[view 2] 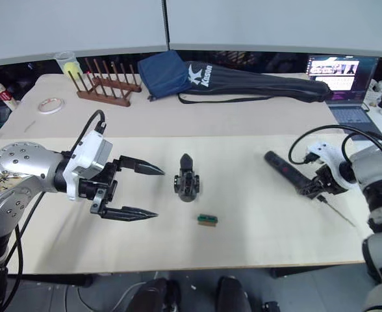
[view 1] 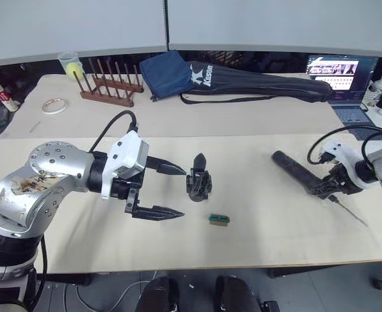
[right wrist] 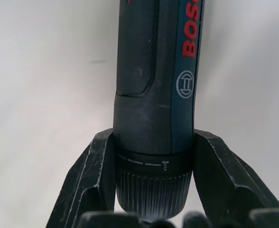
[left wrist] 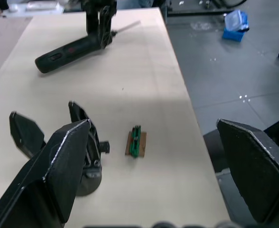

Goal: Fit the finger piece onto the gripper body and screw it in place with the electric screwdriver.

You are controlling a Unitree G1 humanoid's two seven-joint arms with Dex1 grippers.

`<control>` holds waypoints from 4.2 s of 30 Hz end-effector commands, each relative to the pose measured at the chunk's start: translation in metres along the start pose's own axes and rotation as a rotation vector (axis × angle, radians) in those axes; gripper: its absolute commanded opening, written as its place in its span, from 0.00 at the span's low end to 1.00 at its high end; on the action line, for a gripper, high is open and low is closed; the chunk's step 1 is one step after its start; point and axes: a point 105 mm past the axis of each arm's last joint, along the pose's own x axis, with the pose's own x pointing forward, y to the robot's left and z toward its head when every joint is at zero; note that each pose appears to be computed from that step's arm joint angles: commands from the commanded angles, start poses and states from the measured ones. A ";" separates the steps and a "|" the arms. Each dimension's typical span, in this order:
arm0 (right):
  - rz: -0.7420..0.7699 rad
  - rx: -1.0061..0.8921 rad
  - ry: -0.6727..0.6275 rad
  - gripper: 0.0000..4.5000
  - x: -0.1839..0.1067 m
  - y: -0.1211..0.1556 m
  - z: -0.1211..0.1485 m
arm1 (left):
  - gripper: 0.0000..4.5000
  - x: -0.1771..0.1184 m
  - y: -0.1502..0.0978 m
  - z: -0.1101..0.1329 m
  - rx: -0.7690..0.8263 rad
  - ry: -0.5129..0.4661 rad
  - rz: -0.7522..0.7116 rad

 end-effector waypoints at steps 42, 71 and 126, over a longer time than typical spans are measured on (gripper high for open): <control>-0.053 -0.330 -0.079 0.43 -0.019 0.012 0.024 | 1.00 0.014 -0.010 -0.025 -0.027 0.012 -0.061; 0.036 -0.008 -1.410 0.43 -0.048 0.202 0.134 | 1.00 0.034 -0.007 -0.080 -0.080 -0.084 -0.020; 0.004 -0.052 -1.379 0.43 -0.028 0.197 0.133 | 1.00 0.048 -0.004 -0.084 -0.052 -0.084 -0.024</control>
